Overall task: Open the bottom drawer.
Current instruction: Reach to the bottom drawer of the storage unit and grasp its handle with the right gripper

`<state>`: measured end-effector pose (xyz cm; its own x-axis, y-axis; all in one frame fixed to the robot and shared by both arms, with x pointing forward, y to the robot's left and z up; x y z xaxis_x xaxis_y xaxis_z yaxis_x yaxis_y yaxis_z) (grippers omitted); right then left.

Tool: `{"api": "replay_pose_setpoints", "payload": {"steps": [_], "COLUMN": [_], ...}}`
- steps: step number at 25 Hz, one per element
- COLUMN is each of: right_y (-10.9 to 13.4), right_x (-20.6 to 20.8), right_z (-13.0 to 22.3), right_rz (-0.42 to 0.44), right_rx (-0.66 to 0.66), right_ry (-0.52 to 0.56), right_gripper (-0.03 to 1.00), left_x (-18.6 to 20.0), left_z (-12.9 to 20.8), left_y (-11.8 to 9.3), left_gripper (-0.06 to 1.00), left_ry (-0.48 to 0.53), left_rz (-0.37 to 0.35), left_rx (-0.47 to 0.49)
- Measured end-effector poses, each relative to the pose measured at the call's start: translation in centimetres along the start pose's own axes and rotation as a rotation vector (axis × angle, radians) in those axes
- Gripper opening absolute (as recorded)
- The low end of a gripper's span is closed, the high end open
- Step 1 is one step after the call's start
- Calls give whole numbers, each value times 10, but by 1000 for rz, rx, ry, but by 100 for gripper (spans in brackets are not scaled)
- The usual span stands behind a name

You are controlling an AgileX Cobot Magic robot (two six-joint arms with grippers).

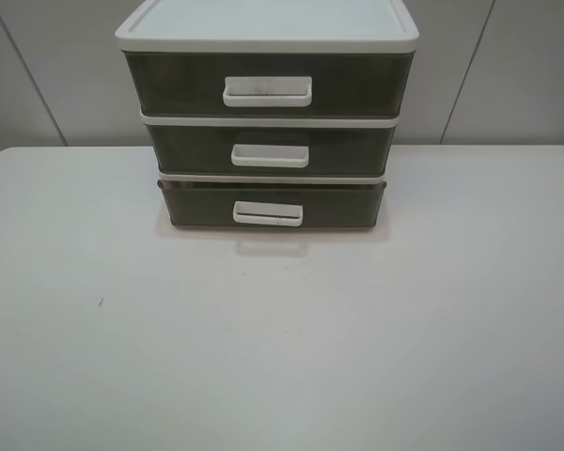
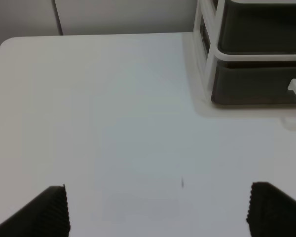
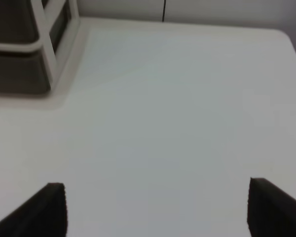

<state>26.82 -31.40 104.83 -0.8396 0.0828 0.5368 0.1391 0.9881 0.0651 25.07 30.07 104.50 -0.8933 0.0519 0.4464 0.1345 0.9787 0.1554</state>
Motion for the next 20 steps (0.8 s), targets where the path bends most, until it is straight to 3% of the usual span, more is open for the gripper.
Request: {"api": "replay_pose_setpoints", "payload": {"steps": [4, 6, 9, 11, 15, 20], "right_y": [7, 12, 27, 48, 103, 155], "right_x": [-33, -50, -74, -89, -114, -148], "right_z": [-10, -21, -44, -56, -59, -48], "right_rz": [45, 46, -20, -129, -366, -508], "right_rx": [44, 76, 153, 235, 513, 801], "right_ry": [212, 264, 205, 145, 59, -43], "right_gripper": [73, 73, 73, 73, 73, 73], "left_x": [0, 0, 0, 0, 0, 0], "left_z": [0, 0, 0, 0, 0, 0], "left_y": [0, 0, 0, 0, 0, 0], "left_gripper": [74, 74, 74, 74, 74, 74], "left_ry": [0, 0, 0, 0, 0, 0], "left_rz": [0, 0, 0, 0, 0, 0], "left_rx": [0, 0, 0, 0, 0, 0]}}
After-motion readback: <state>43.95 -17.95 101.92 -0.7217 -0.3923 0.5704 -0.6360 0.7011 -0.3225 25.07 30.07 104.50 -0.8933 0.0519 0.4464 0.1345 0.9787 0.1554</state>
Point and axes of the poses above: a point on each arm's last joint axis where the gripper is mounted, x pointing back along that axis away from the gripper, y along the wrist's bending axis when the last joint is at zero, z = x × y, the point moved 2 cm from there along -x, pointing out along that axis toward the gripper, and after that the axes turned 10 degrees about -x, right-handed, at the moved point
